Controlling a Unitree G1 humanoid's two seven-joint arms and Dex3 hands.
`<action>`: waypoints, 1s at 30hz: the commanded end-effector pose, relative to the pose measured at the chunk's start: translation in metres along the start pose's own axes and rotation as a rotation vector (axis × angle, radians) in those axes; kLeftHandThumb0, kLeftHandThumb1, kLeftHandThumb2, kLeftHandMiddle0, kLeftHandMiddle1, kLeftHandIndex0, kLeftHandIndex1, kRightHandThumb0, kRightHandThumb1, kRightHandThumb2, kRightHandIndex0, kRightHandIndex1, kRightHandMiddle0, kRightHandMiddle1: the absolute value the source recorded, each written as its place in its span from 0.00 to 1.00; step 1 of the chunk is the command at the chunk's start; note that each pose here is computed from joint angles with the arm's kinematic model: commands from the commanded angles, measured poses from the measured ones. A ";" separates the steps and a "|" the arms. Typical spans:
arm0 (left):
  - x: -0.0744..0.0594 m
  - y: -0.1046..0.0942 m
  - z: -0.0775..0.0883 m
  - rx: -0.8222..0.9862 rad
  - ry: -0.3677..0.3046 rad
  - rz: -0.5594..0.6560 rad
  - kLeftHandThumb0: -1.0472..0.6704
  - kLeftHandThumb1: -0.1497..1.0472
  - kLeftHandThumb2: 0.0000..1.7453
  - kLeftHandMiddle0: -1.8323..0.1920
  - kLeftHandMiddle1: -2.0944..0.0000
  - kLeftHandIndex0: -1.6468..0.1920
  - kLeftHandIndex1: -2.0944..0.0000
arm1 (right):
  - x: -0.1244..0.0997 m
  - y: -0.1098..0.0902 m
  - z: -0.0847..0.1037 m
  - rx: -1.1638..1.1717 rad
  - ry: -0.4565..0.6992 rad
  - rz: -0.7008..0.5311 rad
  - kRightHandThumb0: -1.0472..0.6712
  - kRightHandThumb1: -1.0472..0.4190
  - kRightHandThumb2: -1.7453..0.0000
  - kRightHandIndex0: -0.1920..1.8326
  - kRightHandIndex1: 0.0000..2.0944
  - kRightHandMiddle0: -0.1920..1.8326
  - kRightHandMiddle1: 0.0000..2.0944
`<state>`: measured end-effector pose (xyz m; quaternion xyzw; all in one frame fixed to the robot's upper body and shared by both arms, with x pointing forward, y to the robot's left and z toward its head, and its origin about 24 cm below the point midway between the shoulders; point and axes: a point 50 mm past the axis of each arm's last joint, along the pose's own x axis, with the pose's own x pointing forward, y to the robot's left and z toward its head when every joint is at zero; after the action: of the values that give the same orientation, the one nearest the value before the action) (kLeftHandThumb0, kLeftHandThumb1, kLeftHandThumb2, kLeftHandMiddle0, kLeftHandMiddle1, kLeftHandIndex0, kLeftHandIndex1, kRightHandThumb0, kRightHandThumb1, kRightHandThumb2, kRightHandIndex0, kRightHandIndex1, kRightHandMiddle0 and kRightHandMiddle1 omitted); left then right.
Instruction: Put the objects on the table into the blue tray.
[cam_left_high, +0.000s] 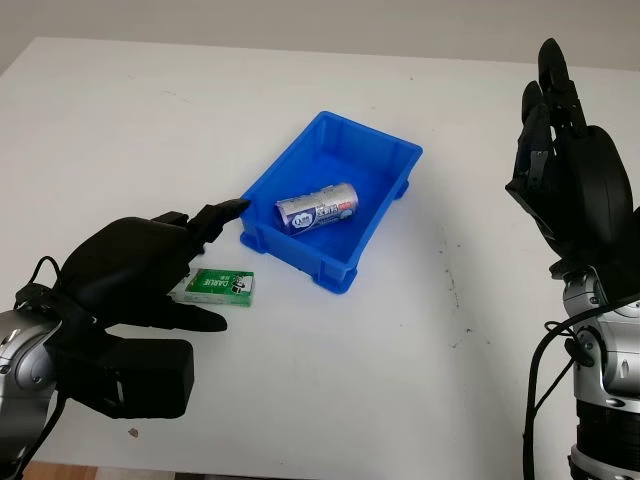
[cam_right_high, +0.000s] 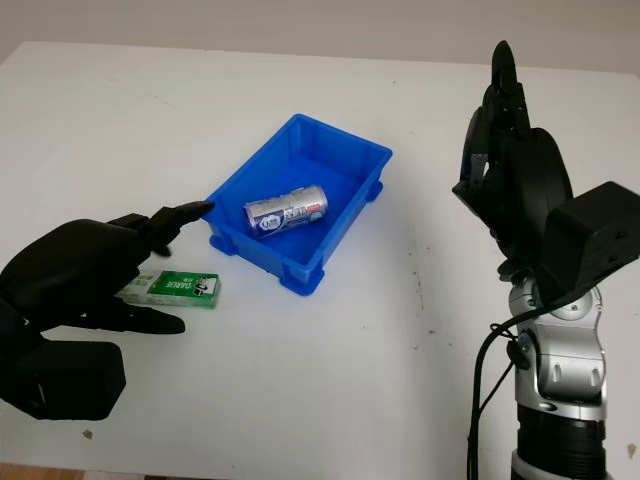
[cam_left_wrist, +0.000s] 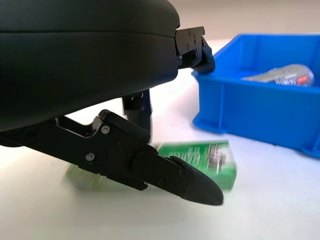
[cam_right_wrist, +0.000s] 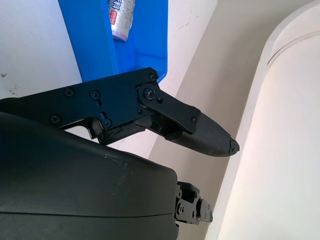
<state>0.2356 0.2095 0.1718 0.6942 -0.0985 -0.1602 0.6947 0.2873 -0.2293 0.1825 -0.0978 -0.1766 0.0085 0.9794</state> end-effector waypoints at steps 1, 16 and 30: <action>0.000 -0.011 0.003 0.004 -0.022 -0.056 0.33 0.88 0.03 0.65 0.00 0.90 0.01 | -0.002 -0.002 0.003 -0.016 -0.013 0.001 0.26 0.00 0.49 0.00 0.00 0.00 0.00; 0.012 -0.025 -0.008 0.187 -0.052 0.062 0.63 0.95 0.03 1.00 0.00 1.00 0.00 | -0.001 -0.002 0.005 -0.012 -0.038 0.032 0.24 0.00 0.49 0.00 0.00 0.00 0.00; -0.004 0.022 -0.021 0.077 -0.168 0.523 0.47 0.98 0.03 0.98 0.37 0.94 0.46 | 0.002 -0.002 0.008 -0.019 -0.046 0.048 0.27 0.00 0.48 0.00 0.00 0.00 0.00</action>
<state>0.2446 0.2271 0.1800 0.6549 -0.3161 -0.0446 0.6849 0.2875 -0.2281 0.1845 -0.1021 -0.1845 0.0318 0.9770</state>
